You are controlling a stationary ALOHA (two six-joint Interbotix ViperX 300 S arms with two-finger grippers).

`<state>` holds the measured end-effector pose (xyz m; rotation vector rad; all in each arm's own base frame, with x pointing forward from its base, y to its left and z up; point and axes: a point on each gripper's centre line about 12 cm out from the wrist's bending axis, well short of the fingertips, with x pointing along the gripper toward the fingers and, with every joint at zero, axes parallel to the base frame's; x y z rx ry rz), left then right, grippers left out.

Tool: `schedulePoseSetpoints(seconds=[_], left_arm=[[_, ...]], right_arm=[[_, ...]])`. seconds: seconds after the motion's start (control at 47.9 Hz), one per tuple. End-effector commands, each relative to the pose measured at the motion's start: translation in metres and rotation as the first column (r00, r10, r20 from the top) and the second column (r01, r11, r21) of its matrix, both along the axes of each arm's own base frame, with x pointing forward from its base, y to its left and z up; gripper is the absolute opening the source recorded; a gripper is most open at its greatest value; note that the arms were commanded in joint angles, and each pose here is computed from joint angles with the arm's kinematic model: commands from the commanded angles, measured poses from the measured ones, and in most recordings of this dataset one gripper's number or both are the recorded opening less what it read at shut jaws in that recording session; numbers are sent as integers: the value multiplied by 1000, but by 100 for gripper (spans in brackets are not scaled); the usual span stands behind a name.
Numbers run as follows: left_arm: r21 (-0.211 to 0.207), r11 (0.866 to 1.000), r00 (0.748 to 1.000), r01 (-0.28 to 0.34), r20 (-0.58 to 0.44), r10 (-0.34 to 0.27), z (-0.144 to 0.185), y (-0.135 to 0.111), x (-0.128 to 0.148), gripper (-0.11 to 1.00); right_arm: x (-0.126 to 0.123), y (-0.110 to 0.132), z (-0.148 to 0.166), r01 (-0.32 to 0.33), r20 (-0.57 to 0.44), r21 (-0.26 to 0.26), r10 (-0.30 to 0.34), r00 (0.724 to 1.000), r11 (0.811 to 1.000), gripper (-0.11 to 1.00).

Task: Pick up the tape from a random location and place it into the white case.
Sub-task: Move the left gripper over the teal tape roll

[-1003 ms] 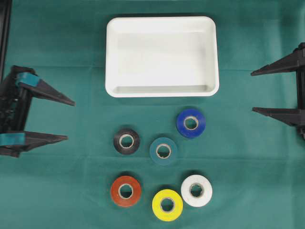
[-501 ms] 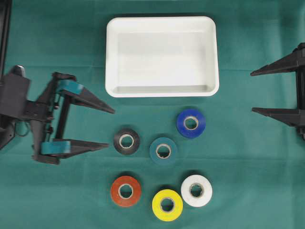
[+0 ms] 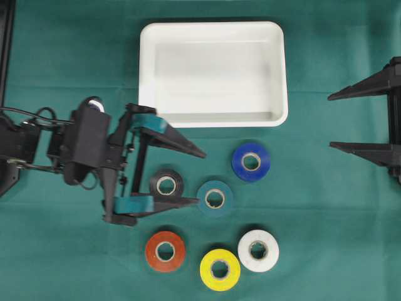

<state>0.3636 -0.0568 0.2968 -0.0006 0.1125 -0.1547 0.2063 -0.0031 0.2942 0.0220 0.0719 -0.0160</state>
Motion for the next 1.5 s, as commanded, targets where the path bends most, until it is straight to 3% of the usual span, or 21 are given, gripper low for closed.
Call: schedulePoseSetpoints(seconds=[0.0, 0.397, 0.564, 0.752, 1.003, 1.358, 1.483], left_arm=[[-6, 1000, 999, 3, 49, -3, 18, -3, 10, 99], [-7, 1000, 999, 0, 45, 0, 20, -3, 22, 99], [-10, 1000, 1000, -3, -25, 3, 15, -4, 26, 99], [5, 1000, 985, -5, -172, 5, 7, -6, 39, 99], [29, 1000, 915, -1, -403, 13, -4, -10, 52, 99], [39, 999, 782, -12, -622, 34, -11, -14, 61, 99], [46, 999, 764, -3, -645, 32, -11, -18, 64, 99]], right_arm=[[3, 0, 9, 1, 22, 4, -1, 1000, 1000, 91], [4, 0, 9, 1, 18, 4, -1, 1000, 1000, 91], [4, 0, 9, 1, 18, 4, -1, 1000, 1000, 91], [4, 0, 10, 1, 20, 4, -1, 1000, 1000, 91], [4, 0, 10, 1, 20, 4, -1, 1000, 1000, 91], [4, 0, 9, 1, 14, 4, -1, 1000, 1000, 91], [4, 0, 8, 1, 6, 4, -1, 1000, 1000, 91]])
